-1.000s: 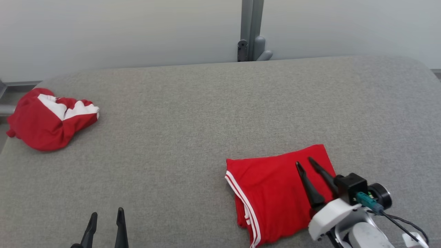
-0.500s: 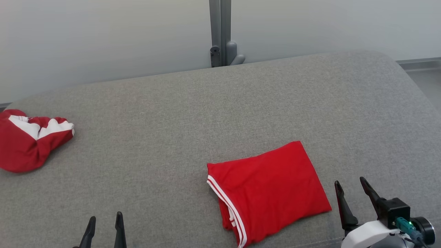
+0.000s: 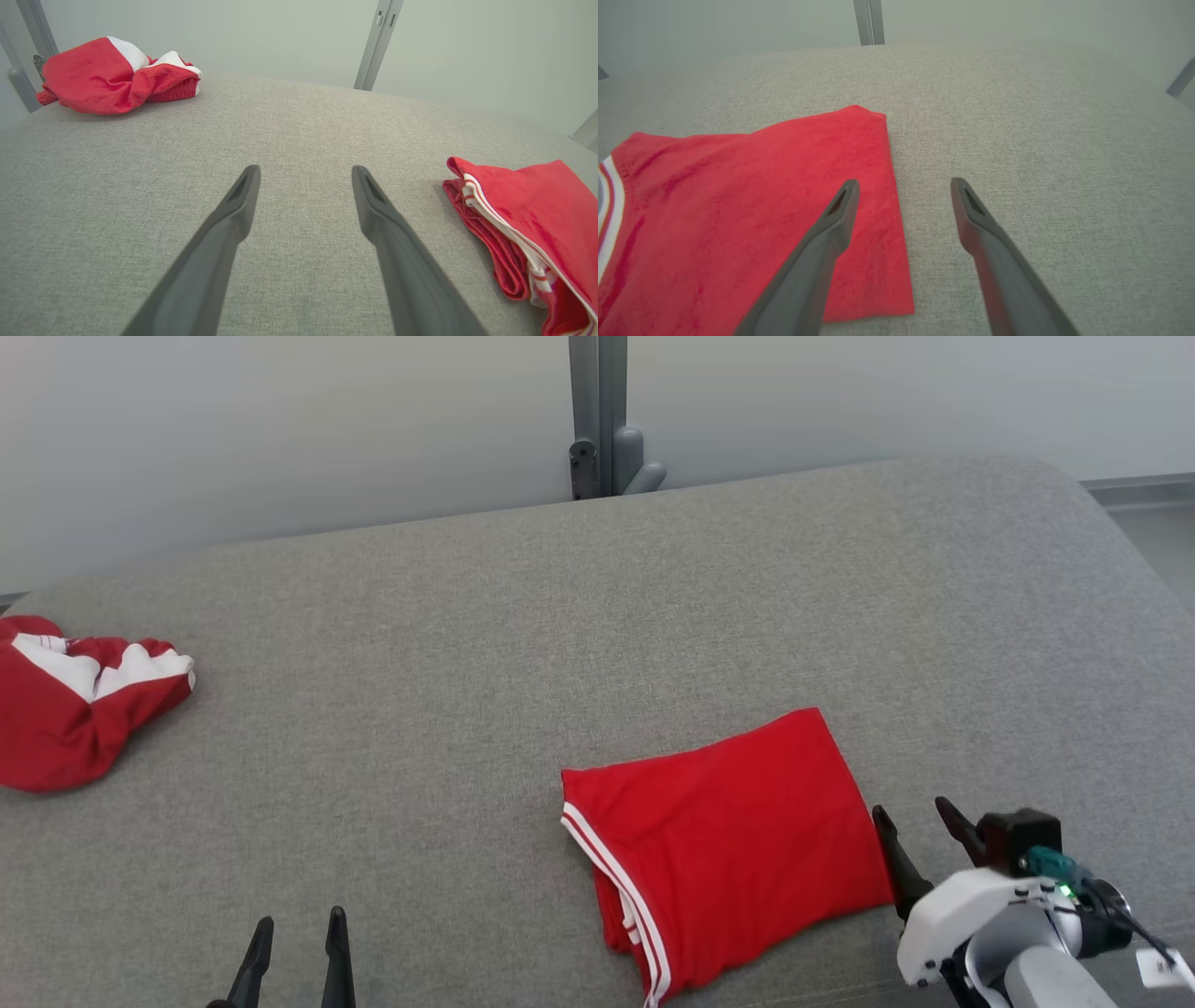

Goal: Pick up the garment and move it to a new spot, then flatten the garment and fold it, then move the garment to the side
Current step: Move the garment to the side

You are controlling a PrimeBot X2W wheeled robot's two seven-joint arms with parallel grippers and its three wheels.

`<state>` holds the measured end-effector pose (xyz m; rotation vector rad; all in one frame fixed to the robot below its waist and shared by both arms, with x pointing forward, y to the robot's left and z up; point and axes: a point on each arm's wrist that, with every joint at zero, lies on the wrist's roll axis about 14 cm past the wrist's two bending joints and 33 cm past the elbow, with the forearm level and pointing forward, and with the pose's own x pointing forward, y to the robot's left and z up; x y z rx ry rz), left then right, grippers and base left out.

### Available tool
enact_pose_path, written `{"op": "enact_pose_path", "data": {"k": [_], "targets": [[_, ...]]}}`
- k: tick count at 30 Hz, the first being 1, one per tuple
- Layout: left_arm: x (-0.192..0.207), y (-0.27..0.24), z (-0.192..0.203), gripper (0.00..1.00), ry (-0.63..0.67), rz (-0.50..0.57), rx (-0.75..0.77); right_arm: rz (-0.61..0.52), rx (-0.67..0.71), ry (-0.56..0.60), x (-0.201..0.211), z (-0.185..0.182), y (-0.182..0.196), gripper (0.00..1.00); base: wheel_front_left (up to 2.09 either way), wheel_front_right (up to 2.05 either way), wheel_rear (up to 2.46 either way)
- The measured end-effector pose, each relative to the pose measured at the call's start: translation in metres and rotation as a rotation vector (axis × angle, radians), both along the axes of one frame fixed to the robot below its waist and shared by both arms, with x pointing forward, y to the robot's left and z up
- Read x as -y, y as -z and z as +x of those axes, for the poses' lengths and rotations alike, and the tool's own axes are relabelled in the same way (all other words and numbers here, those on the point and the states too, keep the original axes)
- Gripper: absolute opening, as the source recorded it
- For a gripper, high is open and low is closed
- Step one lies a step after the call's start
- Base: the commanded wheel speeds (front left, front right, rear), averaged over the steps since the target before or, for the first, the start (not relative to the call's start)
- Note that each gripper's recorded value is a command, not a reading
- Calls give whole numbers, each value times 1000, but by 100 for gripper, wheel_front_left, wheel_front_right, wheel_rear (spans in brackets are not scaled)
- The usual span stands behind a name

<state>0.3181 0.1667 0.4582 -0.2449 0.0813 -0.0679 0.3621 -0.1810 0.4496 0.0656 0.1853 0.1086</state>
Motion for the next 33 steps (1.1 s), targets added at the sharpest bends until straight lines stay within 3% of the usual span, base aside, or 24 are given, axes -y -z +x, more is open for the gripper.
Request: {"op": "enact_pose_path", "data": {"k": [6, 15, 16, 17, 23, 33], "targets": [[2, 6, 8, 100, 6, 7, -19, 6, -195, -89, -17, 24, 25, 100, 0, 0, 0], [-1, 9, 18, 100, -6, 9, -29, 19, -335, -147, -31, 56, 45, 100, 0, 0, 0], [-2, 10, 18, 100, -8, 7, -31, 39, -363, -155, -36, 56, 50, 45, 0, 0, 0], [-3, 10, 18, 100, -10, 8, -34, 53, -386, -164, -41, 55, 54, 0, 0, 0, 0], [-2, 7, 30, 100, -11, 0, -19, 106, -386, -170, -38, 76, 46, 0, 0, 0, 0], [18, 3, 69, 100, 103, 28, 17, 32, -229, 34, 65, 129, -2, 0, 0, 0, 0]]}}
